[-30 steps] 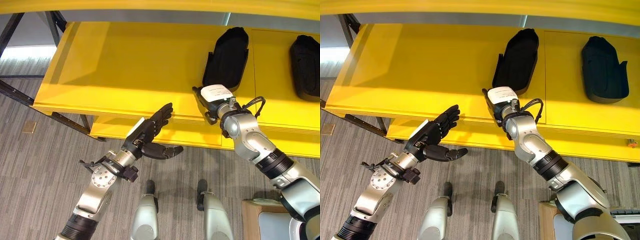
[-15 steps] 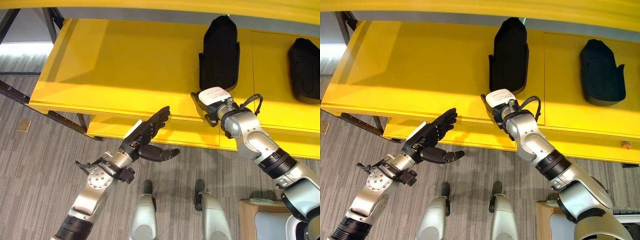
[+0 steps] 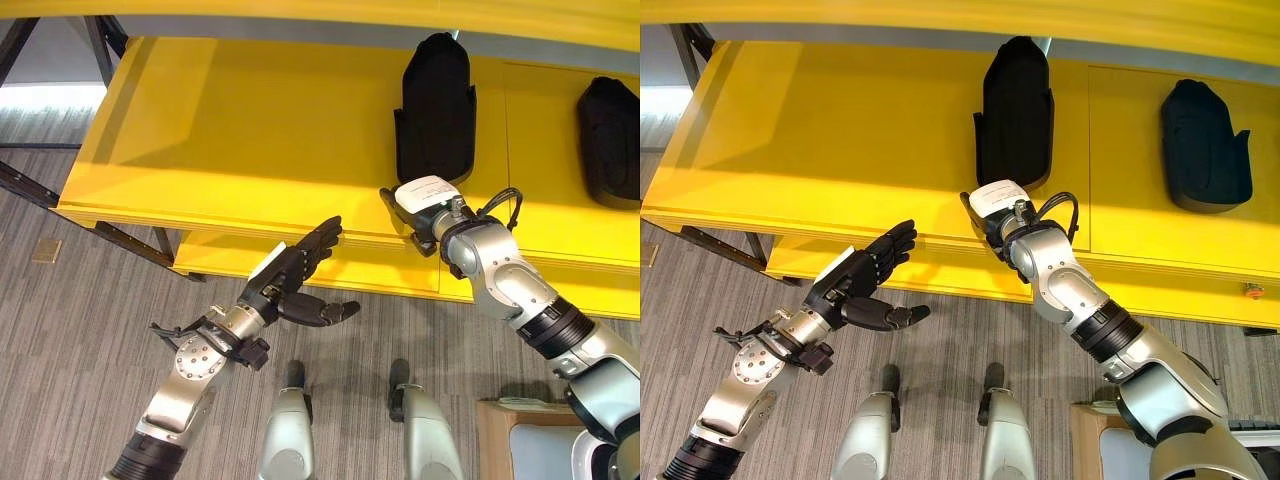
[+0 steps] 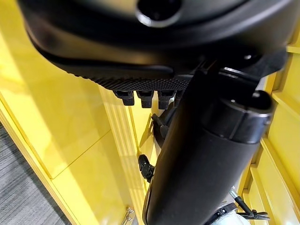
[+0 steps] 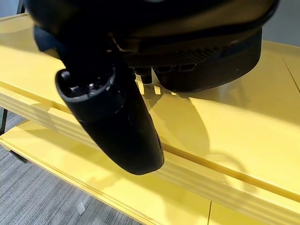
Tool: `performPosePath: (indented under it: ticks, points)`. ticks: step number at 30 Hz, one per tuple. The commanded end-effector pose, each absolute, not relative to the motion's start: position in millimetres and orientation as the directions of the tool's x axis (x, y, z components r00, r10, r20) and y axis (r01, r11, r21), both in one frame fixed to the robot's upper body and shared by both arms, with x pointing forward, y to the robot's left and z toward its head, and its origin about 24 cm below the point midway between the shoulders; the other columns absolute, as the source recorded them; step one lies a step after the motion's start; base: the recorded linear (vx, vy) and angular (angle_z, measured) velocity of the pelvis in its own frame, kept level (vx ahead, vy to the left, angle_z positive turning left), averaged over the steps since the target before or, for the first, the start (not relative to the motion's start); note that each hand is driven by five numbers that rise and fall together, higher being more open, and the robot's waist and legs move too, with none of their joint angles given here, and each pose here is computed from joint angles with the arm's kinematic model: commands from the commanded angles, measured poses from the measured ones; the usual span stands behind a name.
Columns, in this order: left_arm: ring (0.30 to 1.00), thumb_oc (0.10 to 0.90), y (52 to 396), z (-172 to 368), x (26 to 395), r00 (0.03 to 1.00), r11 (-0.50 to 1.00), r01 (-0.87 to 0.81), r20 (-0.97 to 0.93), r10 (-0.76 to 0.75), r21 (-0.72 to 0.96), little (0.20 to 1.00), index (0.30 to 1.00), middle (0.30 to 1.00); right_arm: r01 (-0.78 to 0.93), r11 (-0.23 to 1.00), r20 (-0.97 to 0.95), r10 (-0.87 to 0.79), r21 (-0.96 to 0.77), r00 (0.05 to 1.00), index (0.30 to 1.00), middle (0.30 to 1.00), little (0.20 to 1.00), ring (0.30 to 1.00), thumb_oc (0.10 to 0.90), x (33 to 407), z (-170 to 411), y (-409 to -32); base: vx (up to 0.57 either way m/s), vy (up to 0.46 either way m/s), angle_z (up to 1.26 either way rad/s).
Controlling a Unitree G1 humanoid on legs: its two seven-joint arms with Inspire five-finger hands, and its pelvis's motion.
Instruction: Move parts from the plastic box to the shelf.
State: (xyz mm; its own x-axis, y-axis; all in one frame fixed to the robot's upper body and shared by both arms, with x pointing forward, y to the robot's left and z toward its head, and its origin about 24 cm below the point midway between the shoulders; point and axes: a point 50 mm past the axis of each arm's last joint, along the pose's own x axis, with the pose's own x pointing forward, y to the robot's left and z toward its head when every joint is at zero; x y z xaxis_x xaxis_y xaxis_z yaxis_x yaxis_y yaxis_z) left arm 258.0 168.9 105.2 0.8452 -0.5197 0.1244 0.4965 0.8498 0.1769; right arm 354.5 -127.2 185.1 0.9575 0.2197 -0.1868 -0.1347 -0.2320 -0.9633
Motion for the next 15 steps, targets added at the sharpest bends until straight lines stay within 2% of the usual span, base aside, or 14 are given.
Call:
performPosePath:
  ticks: [1,5,9,12,15]
  points:
    - [1.0,0.9,166,154,247,0.745,0.817,0.491,0.341,-0.574,0.303,1.0,1.0,1.0,-0.319,-0.241,-0.38,0.282,-0.917,0.881,1.0,1.0,1.0,1.0,0.9,343,150,-114,0.0,0.0,0.0]
    - [1.0,0.9,167,154,247,0.746,0.818,0.488,0.342,-0.572,0.306,1.0,1.0,1.0,-0.333,-0.204,-0.381,0.29,-0.921,0.878,1.0,1.0,1.0,1.0,0.9,343,148,-114,0.0,0.0,0.0]
    - [1.0,0.9,166,155,246,0.743,0.817,0.486,0.346,-0.574,0.311,1.0,1.0,1.0,-0.386,-0.076,-0.388,0.333,-0.919,0.859,1.0,1.0,1.0,1.0,0.9,341,141,-113,0.0,0.0,0.0]
    - [1.0,0.9,164,156,247,0.737,0.814,0.489,0.352,-0.578,0.314,1.0,1.0,1.0,-0.323,0.009,-0.299,0.35,-0.946,0.888,1.0,1.0,1.0,1.0,0.9,345,145,-109,0.0,0.0,0.0]
    - [1.0,0.9,161,157,249,0.738,0.815,0.487,0.352,-0.576,0.313,1.0,1.0,1.0,-0.183,0.09,-0.141,0.348,-0.979,0.927,1.0,1.0,1.0,1.0,0.9,352,161,-109,0.0,0.0,0.0]
